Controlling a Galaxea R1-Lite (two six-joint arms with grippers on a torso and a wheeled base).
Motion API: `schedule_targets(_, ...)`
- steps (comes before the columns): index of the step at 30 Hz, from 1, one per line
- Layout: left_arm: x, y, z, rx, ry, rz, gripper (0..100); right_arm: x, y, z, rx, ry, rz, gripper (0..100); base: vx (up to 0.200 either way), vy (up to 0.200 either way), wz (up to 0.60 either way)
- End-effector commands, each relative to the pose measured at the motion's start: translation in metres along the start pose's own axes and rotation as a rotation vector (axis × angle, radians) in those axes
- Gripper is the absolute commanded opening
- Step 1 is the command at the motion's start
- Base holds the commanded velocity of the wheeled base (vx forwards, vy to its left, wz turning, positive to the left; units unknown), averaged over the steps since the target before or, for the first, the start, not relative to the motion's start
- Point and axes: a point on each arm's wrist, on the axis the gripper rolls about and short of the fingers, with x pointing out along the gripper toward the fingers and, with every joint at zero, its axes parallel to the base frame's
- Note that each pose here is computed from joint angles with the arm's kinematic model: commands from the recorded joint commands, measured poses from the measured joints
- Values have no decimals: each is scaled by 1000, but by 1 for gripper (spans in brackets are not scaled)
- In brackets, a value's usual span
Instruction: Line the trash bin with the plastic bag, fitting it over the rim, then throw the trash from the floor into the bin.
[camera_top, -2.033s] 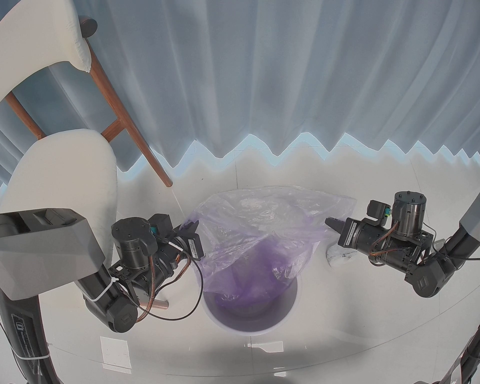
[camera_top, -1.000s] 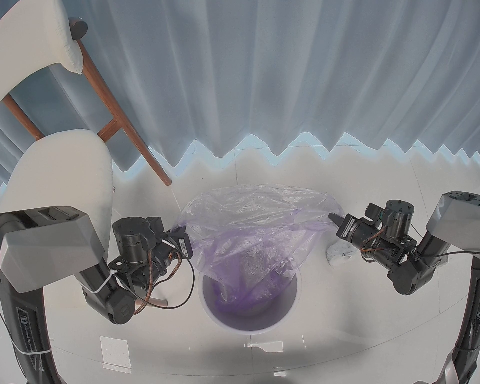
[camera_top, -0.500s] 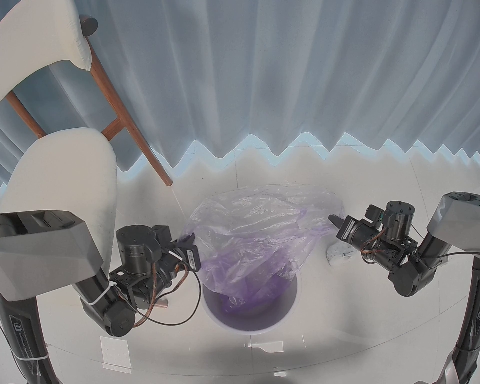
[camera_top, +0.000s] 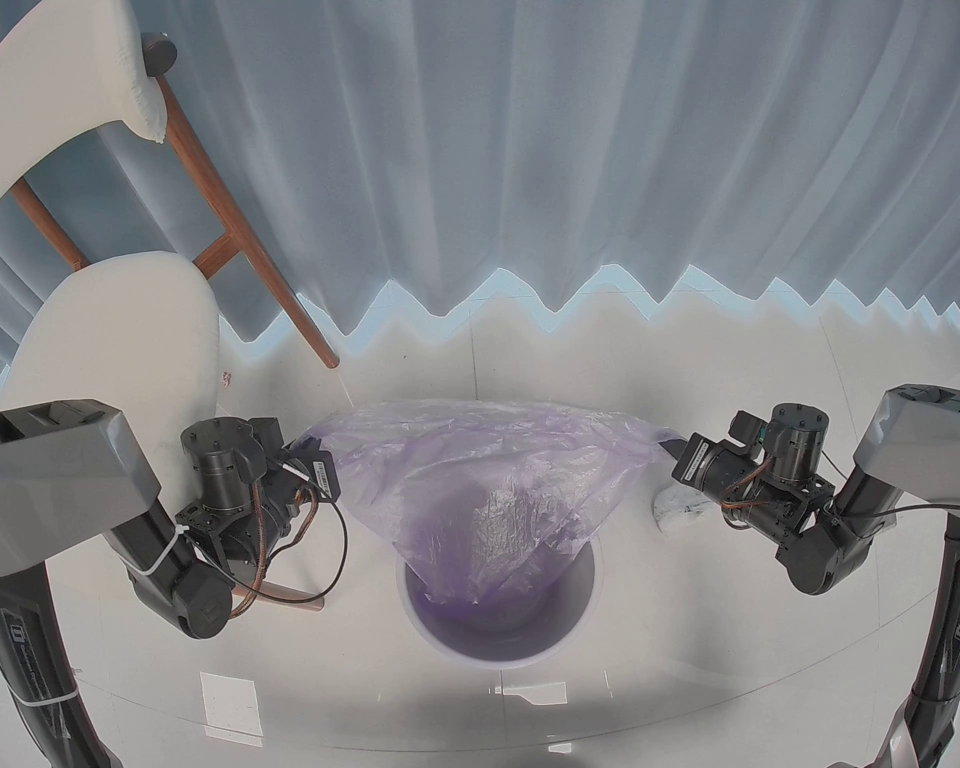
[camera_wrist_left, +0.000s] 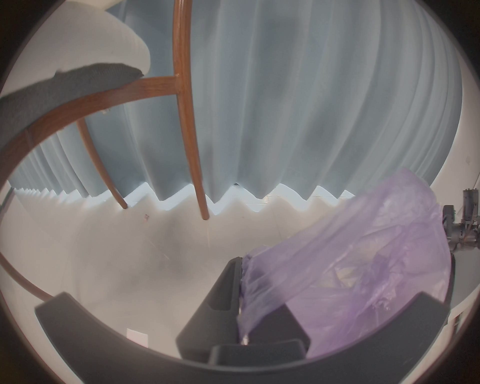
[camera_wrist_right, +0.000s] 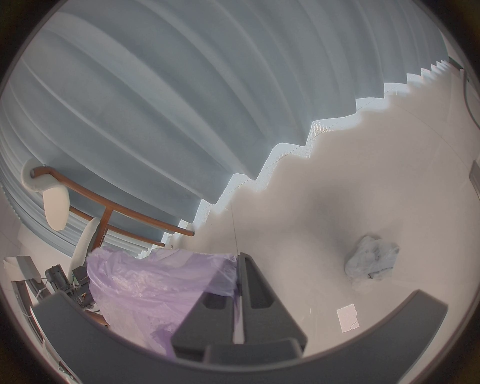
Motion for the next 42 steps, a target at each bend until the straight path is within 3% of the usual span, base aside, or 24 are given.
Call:
schedule_targets(1, -5, 4, 9, 7, -23, 24, 0, 0, 0, 0, 0, 2, 0, 0, 0, 0, 0)
schedule_targets(7, -8, -7, 7, 9, -18, -8, 0, 0, 0, 0, -2, 0, 1, 0, 0, 0, 0)
schedule_targets(8, -13, -28, -3, 9, 8, -72, 0, -1, 0, 1, -3, -4, 0, 0, 0, 0, 0)
schedule_targets(13, -19, -49, -19, -18, 60, -134, 0, -5, -1, 9, -24, -21, -8, 0, 0, 0, 0)
schedule_targets(18, -14, -52, -39, -32, 115, -133, 0, -8, -9, 19, -23, -37, -36, 0, 0, 0, 0)
schedule_targets(25, -2, -51, -58, -35, 151, -118, 0, -6, -19, 11, -4, 50, -89, 0, 0, 0, 0)
schedule_targets(32, 10, -52, -57, -83, 132, -107, 0, 7, -32, -5, -17, 84, -114, 0, 0, 0, 0)
schedule_targets(42, 15, -36, -57, -86, 145, -59, 0, 15, -44, -25, -8, 129, -134, 0, 0, 0, 0)
